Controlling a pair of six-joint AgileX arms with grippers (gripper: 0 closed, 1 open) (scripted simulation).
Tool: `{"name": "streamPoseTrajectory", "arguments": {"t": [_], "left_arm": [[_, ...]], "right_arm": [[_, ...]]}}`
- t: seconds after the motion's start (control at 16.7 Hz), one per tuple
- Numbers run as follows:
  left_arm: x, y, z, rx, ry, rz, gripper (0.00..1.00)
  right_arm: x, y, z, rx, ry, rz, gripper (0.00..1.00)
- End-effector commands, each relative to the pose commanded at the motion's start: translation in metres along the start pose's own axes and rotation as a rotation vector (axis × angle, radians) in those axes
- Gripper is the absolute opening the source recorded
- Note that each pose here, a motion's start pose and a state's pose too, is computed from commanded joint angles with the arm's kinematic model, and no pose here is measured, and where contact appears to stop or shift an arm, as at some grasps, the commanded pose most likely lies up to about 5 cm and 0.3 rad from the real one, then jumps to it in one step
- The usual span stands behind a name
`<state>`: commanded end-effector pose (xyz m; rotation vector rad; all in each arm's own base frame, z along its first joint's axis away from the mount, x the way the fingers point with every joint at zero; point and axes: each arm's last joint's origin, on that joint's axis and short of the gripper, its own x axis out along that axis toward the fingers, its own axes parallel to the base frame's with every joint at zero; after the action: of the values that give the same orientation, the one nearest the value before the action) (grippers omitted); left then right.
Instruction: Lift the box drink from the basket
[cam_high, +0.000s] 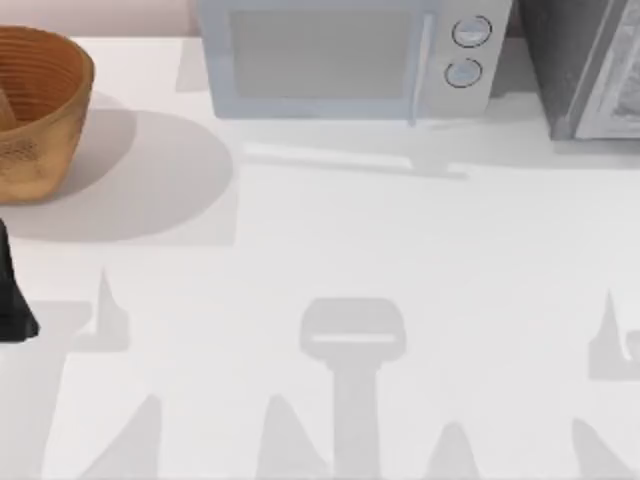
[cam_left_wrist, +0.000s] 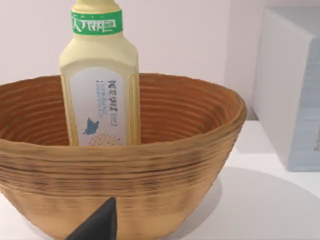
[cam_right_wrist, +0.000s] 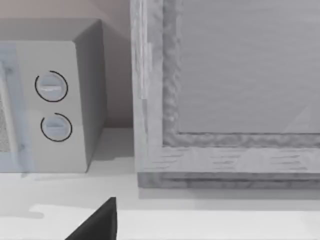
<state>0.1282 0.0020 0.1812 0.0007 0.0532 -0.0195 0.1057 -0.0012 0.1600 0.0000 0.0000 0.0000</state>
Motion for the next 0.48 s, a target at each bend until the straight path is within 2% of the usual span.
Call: {"name": "streamPoseTrajectory", "arguments": {"t": [0.24, 0.48], "left_arm": [[0.034, 0.008, 0.026, -0.009, -0.012, -0.001, 1.0], [0.085, 0.023, 0.041, -0.011, -0.038, 0.002, 1.0]], "right_arm": [[0.0, 0.0, 0.0, 0.0, 0.0, 0.0, 1.0], [0.0, 0.0, 0.0, 0.0, 0.0, 0.0, 1.0]]}}
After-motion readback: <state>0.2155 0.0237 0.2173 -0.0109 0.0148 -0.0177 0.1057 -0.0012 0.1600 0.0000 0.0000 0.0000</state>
